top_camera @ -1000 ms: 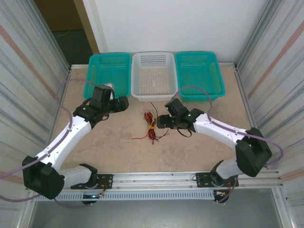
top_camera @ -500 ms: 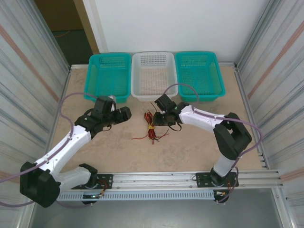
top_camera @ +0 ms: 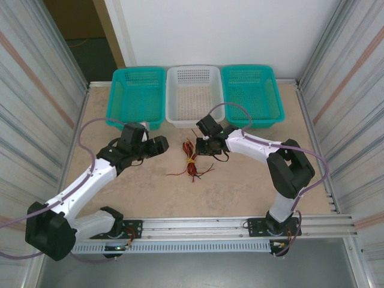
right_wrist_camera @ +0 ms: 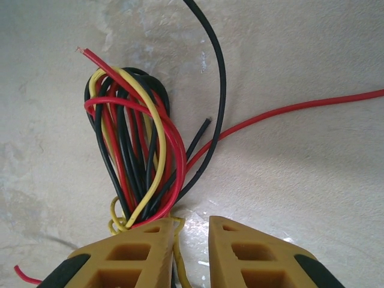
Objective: Untangle the cables
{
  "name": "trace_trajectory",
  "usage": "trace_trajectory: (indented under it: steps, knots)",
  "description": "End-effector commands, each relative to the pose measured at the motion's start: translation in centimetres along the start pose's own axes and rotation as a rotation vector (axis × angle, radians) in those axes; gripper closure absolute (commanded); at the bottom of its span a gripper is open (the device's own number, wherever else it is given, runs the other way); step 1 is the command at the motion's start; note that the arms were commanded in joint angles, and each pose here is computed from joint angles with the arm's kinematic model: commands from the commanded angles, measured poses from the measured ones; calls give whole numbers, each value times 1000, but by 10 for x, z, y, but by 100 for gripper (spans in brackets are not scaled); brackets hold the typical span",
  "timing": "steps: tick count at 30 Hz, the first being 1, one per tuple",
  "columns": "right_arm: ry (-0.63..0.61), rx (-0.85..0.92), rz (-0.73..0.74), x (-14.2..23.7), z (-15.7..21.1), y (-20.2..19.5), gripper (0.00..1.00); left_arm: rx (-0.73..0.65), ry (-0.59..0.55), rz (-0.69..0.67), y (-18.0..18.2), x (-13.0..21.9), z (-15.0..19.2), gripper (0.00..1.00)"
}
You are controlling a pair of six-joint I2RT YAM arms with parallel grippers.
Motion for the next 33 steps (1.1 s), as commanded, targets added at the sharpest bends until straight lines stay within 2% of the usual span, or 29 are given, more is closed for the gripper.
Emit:
trace_trajectory:
  steps: [1,3,5,10,15,18,21,26,33]
  knots:
    - [16,-13,-16,-1,1,4,77,1,15,24,-4,-3,3,24]
    - [11,-19,-28,0,-1,7,74,2,21,24,-4,-5,4,25]
    - [10,-19,-28,-1,-3,8,77,4,29,23,-4,-6,5,26]
    - [16,-9,-22,-2,-2,10,100,7,47,29,-6,-7,7,28]
    - [-27,78,-77,19,-7,25,100,12,61,62,-13,-6,9,23]
    - [-56,225,-214,48,-12,52,100,20,82,105,-20,-6,12,17]
    - [-34,391,-334,80,-7,79,100,19,100,142,-27,-5,13,9]
    - [-3,594,-349,116,2,98,100,55,126,210,-32,3,5,1]
    - [-70,693,-385,141,-3,117,100,103,183,287,-30,13,3,1]
Point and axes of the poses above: each hand's point on the last joint's axis, 136 mm out from that joint toward the fingers, its own x axis back along the fingers, its own y axis along the line the jaws close on, z = x × y, the point moved 1 cm from there along x, back along the fingers, and after that the axes turned 11 degrees about x, right-handed, at the moved point
